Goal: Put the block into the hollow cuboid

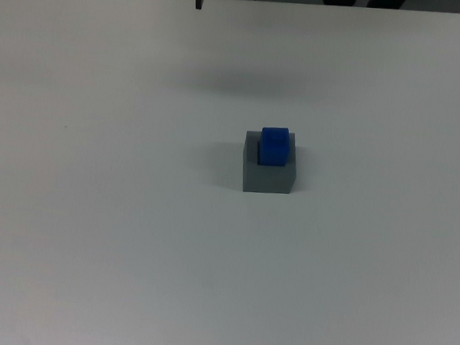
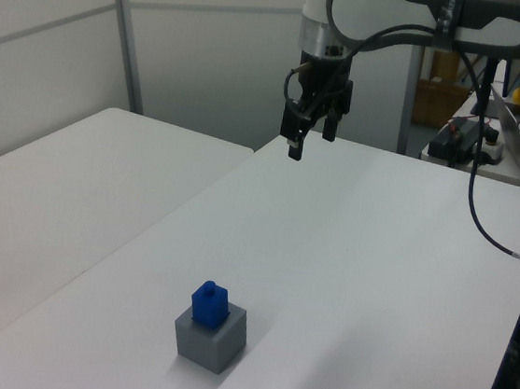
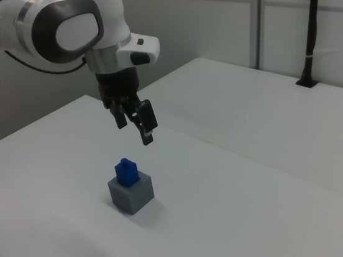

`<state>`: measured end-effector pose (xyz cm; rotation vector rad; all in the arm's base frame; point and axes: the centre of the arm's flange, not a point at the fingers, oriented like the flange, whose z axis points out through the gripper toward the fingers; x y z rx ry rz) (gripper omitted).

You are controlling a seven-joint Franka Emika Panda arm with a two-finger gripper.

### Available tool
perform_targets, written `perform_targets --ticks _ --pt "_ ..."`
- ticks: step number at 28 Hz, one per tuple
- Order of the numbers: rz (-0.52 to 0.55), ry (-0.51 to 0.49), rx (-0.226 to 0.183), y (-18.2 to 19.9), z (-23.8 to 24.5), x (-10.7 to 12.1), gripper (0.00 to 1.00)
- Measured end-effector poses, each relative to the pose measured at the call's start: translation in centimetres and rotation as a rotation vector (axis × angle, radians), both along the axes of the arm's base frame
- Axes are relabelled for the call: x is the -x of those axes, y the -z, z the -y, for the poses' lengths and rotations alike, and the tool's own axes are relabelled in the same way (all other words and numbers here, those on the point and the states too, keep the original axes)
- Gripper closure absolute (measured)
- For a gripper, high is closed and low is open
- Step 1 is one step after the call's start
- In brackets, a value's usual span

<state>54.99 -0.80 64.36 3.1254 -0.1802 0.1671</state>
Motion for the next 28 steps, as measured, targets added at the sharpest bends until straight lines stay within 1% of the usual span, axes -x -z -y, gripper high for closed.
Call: perform_targets --ticks 5,10,14,28 --pt "0.0 -0.005 -0.001 0.0 0.1 0.0 0.0" --pt "0.001 -0.005 -0.02 0.0 0.9 0.0 0.0" --pt "0.001 0.001 -0.028 0.0 1.2 0.0 0.0" --pt "0.001 -0.009 -0.028 0.0 0.6 0.0 0.0"
